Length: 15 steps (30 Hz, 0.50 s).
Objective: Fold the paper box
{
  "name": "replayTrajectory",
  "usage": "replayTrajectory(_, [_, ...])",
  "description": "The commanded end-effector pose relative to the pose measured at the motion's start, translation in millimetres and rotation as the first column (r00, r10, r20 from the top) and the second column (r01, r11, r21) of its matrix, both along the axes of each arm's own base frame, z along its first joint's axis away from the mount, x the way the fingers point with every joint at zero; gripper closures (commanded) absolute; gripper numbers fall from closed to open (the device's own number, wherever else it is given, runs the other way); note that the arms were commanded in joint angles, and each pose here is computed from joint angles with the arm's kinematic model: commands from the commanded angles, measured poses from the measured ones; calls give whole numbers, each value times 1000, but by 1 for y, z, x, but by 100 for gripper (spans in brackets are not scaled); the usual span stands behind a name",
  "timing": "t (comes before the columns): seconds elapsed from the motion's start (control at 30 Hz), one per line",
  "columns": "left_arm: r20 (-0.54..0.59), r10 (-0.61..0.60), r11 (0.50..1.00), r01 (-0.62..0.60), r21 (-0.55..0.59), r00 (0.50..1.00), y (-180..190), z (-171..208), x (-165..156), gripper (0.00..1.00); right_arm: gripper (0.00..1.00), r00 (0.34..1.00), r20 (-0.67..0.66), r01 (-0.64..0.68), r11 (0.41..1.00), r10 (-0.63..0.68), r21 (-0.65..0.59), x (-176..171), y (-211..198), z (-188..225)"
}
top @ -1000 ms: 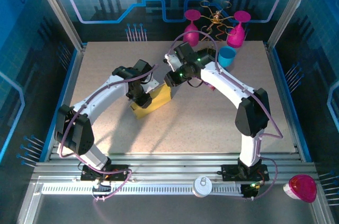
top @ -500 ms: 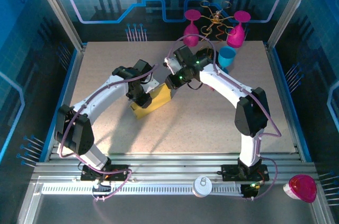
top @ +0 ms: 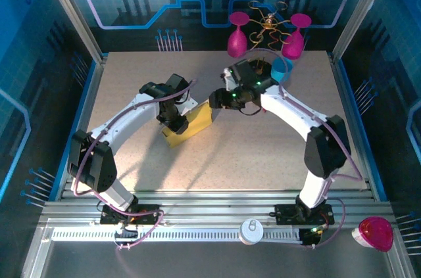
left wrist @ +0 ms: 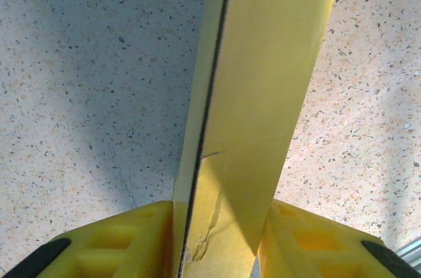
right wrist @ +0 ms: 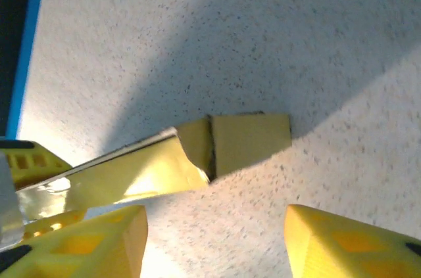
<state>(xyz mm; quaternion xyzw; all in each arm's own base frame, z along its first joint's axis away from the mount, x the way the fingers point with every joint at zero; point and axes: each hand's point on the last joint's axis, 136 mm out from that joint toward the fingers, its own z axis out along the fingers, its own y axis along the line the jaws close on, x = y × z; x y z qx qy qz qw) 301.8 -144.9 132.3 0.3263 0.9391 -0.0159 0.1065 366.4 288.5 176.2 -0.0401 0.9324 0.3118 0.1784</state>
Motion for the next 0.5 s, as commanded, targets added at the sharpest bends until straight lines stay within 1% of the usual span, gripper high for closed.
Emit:
replayTrajectory(0.0, [2, -3, 1000, 3, 2, 1000, -1, 0, 2, 63, 39, 908, -316, 365, 890, -276, 271, 0, 9, 17])
replayTrajectory(0.03, [3, -3, 1000, 3, 1, 1000, -1, 0, 3, 64, 37, 867, -393, 440, 840, -306, 316, -1, 12, 13])
replayTrajectory(0.07, [2, -3, 1000, 3, 2, 1000, -1, 0, 3, 64, 24, 826, -460, 508, 786, -327, 353, -1, 16, 10])
replayTrajectory(0.1, [1, -2, 1000, 2, 2, 1000, -1, 0, 3, 63, 14, 804, -495, 543, 745, -329, 387, 2, 19, 10])
replayTrajectory(0.13, [0, -4, 1000, 4, 2, 1000, -1, 0, 3, 64, 6, 782, -532, 571, 715, -324, 404, 3, 23, 8])
replayTrajectory(0.2, [1, -4, 1000, 4, 3, 1000, -1, 0, 2, 63, 5, 765, -566, 589, 689, -307, 422, 7, 30, 9])
replayTrajectory(0.3, [5, -8, 1000, 7, 6, 1000, 0, 1, 2, 64, 7, 760, -580, 591, 683, -293, 430, 13, 39, 11])
replayTrajectory(0.43, [5, -7, 1000, 7, 5, 1000, 0, 0, 2, 64, 10, 763, -568, 598, 668, -307, 443, 21, 42, 12])
replayTrajectory(0.47, [6, -7, 1000, 7, 6, 1000, 0, 0, 2, 64, 11, 764, -573, 594, 672, -298, 442, 20, 45, 11])
